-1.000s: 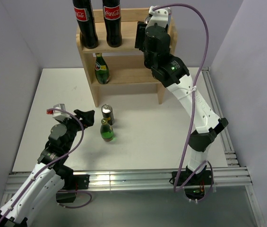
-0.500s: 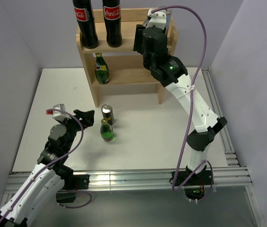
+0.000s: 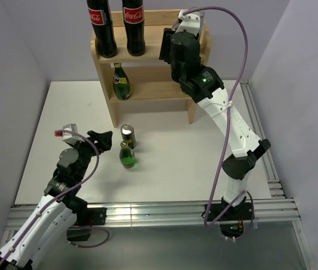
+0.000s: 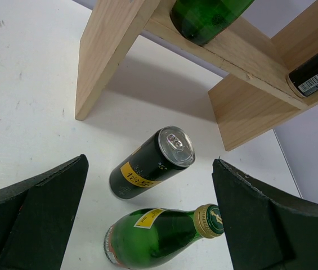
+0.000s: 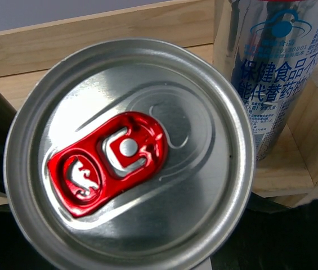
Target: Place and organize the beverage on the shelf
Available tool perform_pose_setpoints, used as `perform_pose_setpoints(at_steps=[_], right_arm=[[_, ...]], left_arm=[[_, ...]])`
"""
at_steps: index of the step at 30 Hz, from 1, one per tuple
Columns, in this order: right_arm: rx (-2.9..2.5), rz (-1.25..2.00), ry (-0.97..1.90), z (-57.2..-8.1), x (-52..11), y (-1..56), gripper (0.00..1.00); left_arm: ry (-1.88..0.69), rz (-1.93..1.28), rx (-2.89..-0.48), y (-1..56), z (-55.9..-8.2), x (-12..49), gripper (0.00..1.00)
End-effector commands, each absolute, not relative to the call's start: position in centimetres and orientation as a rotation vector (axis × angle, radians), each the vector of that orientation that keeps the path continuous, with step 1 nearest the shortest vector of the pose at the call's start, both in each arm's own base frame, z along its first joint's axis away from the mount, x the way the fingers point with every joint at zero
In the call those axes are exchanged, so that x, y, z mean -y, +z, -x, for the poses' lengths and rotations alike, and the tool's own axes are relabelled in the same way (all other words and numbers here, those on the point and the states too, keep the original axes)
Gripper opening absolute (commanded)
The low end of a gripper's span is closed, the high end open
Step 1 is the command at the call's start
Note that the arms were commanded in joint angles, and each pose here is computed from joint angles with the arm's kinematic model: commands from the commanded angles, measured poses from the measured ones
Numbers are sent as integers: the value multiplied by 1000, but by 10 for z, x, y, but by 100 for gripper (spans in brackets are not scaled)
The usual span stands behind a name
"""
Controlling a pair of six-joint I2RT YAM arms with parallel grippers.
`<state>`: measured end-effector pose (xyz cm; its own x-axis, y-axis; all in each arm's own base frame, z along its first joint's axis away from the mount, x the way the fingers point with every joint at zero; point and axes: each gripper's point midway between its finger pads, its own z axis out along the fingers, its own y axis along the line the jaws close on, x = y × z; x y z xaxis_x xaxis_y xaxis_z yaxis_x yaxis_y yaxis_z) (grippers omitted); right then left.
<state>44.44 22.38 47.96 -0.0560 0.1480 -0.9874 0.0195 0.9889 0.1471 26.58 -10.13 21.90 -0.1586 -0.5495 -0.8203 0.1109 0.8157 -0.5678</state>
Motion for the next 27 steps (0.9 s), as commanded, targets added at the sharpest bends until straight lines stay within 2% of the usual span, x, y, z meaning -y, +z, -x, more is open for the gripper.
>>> perform_pose_setpoints(at_steps=[1, 4, 9, 22, 27], right_arm=[[-1595, -162, 126, -453, -222, 485, 54], [-1597, -166, 124, -454, -222, 483, 67], [-1601, -165, 120, -457, -225, 479, 75], [-1599, -178, 109, -471, -229, 469, 76], [-1602, -181, 102, -480, -233, 461, 72]], left_arm=[[-597, 344, -1611, 227, -266, 100, 99], [-598, 342, -1611, 227, -266, 101, 99], [-595, 345, -1610, 227, -266, 100, 99], [-594, 343, -1610, 227, -266, 100, 99], [-592, 342, -1612, 226, -266, 100, 99]])
